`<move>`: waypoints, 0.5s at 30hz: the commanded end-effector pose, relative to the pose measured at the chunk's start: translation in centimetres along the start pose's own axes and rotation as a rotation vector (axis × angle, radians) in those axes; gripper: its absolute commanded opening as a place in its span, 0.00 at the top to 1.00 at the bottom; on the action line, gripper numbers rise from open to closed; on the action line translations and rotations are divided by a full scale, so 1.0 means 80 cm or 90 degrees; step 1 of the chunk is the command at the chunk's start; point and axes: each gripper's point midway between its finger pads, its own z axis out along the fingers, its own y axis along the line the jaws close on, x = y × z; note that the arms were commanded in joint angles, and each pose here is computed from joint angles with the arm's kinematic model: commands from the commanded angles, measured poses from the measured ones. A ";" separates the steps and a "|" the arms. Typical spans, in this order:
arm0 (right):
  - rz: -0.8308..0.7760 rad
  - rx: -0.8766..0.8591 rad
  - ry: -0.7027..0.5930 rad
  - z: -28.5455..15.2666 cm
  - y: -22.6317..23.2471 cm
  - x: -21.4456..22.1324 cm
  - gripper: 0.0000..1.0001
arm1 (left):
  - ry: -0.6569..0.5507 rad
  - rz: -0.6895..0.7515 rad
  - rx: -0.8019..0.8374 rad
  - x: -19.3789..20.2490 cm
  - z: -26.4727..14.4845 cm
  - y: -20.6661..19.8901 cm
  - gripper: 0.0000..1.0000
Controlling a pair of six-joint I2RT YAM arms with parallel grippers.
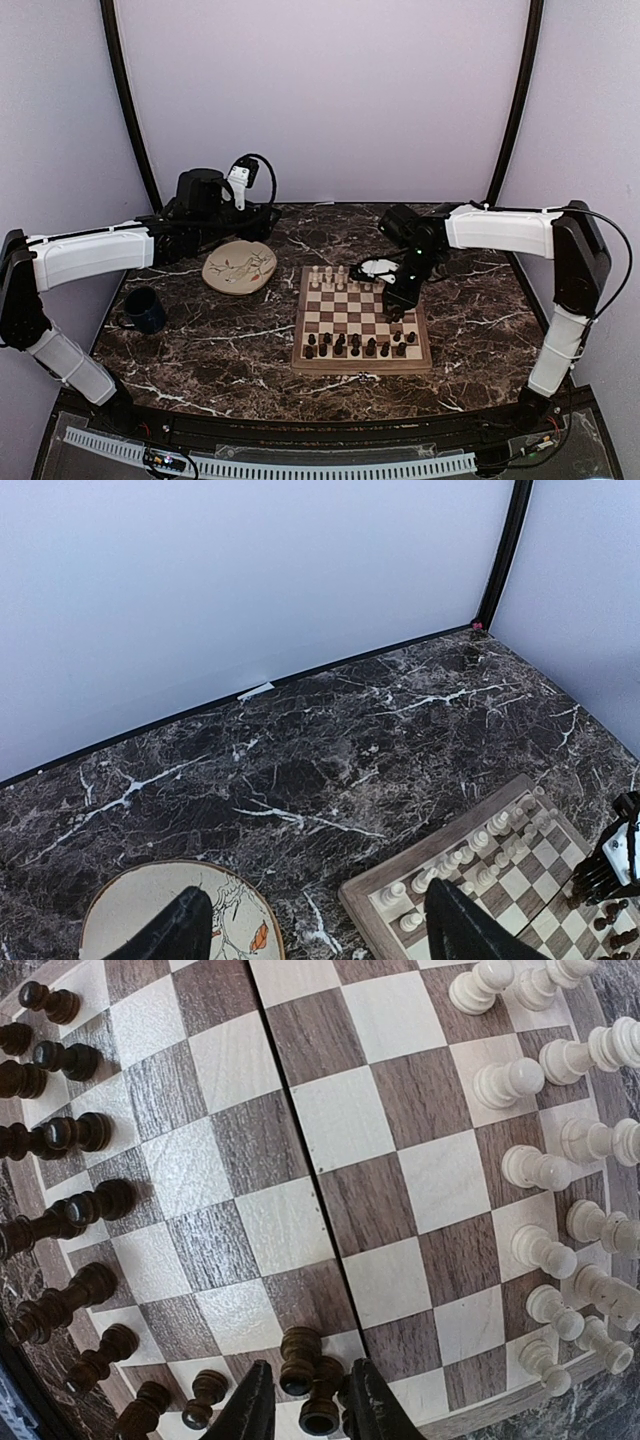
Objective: Set up the chess pieces on the board
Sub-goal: Pick up the pawn from the chessboard.
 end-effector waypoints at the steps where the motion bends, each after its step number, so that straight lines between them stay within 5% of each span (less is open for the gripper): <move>1: 0.004 0.018 0.004 0.006 -0.009 0.000 0.73 | -0.012 -0.005 0.005 -0.015 -0.004 -0.002 0.25; 15: -0.009 -0.018 0.036 0.021 0.005 0.012 0.73 | -0.011 -0.003 0.006 -0.015 -0.003 -0.002 0.25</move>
